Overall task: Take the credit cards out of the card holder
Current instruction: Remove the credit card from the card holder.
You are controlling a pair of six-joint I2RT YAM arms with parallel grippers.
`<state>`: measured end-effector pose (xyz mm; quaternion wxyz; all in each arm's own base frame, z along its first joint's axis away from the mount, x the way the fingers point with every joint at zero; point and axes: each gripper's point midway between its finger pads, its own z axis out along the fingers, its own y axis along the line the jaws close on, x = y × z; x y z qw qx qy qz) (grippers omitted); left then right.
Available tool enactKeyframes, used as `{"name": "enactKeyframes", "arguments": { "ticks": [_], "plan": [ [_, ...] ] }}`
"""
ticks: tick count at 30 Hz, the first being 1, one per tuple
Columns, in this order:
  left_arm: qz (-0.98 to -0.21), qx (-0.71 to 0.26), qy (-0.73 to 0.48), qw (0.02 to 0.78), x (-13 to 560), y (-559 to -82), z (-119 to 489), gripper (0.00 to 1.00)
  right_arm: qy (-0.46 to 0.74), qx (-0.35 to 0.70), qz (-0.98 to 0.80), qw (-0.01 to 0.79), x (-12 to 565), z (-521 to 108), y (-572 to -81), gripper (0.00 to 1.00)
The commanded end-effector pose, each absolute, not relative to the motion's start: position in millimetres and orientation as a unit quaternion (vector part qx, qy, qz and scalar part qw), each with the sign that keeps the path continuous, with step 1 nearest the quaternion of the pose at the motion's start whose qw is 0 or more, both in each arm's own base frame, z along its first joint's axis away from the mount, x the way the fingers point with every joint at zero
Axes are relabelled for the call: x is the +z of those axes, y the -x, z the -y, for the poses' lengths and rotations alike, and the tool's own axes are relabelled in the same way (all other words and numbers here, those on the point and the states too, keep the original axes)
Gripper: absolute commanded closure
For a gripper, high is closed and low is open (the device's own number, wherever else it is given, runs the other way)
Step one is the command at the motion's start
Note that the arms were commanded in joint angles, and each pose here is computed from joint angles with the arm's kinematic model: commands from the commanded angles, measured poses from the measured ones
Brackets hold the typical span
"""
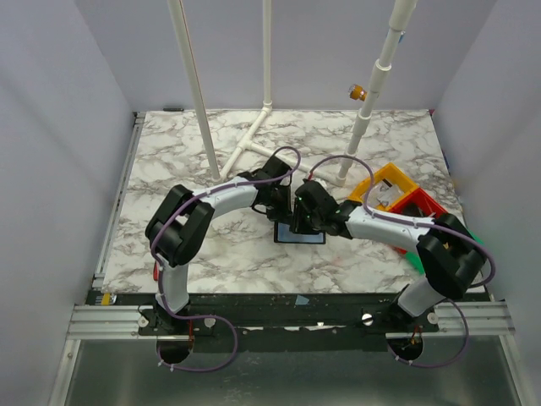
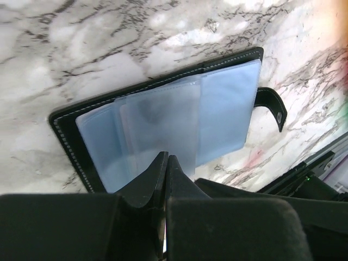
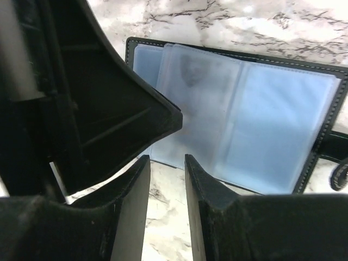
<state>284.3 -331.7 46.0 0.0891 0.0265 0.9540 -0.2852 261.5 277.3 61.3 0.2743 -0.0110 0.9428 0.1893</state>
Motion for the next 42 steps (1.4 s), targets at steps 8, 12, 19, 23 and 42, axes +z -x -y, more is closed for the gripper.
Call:
{"name": "enactKeyframes", "arguments": {
  "ticks": [8, 12, 19, 23, 42],
  "plan": [
    [-0.957, -0.255, 0.017, 0.135, 64, -302, 280, 1.0, 0.043, 0.083, -0.951, 0.295, 47, -295, -277, 0.66],
    [-0.957, -0.262, 0.016, 0.126, 58, -297, 280, 1.0, 0.044, 0.047, -0.951, 0.303, 45, -291, -283, 0.66],
    [-0.953, -0.286, 0.02, 0.104, 48, -289, 287, 1.0, 0.054, 0.026, -0.953, 0.297, 38, -294, -284, 0.66],
    [-0.952, -0.29, 0.02, 0.098, 44, -288, 289, 1.0, 0.058, 0.022, -0.954, 0.292, 32, -298, -283, 0.66],
    [-0.953, -0.289, 0.02, 0.088, 36, -286, 292, 1.0, 0.038, 0.02, -0.959, 0.28, 17, -290, -274, 0.85]
  ]
}}
